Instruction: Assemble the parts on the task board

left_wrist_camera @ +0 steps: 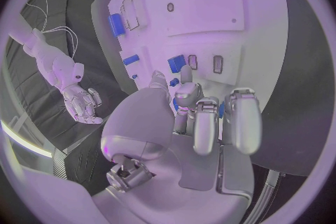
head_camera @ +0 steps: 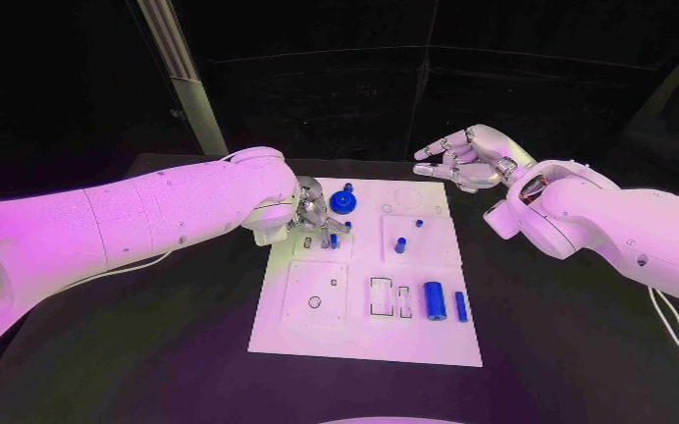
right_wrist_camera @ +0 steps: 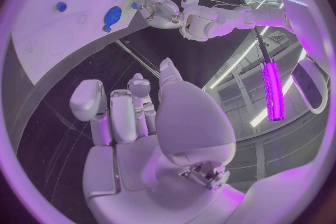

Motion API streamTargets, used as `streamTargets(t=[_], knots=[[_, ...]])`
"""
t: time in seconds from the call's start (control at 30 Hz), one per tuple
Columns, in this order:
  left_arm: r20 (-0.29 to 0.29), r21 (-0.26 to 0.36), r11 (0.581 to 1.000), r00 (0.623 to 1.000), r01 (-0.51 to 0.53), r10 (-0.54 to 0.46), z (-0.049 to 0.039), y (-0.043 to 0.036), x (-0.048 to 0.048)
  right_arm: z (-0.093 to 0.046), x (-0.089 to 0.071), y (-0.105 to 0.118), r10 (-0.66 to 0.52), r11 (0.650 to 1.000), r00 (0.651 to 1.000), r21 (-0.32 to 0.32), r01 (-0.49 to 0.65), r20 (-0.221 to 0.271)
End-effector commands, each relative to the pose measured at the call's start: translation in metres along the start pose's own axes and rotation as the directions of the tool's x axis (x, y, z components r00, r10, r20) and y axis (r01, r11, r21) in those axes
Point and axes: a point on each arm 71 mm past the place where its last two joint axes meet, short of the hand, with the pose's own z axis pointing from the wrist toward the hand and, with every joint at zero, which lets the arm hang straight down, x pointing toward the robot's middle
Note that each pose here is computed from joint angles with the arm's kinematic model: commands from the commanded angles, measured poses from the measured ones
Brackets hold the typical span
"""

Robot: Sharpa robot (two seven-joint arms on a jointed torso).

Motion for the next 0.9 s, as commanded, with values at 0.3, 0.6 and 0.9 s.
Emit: streamTargets(t=[0.3, 0.6, 0.9], knots=[[-0.047, -0.036, 0.998, 0.997, -0.055, 0.053, 0.0029, -0.0012, 0.0033, 0.002, 0.001, 0.000, -0.002, 1.000, 1.000, 0.007, 0.003, -0.019], [-0.047, -0.034, 0.998, 0.997, -0.058, 0.057, 0.0045, -0.0046, 0.0042, 0.002, 0.002, 0.000, -0.003, 1.000, 1.000, 0.010, 0.004, -0.024], [-0.032, -0.010, 0.999, 0.998, -0.050, 0.049, 0.0048, -0.0100, 0.0048, 0.004, 0.003, -0.001, -0.002, 1.000, 0.999, 0.015, 0.003, -0.035]])
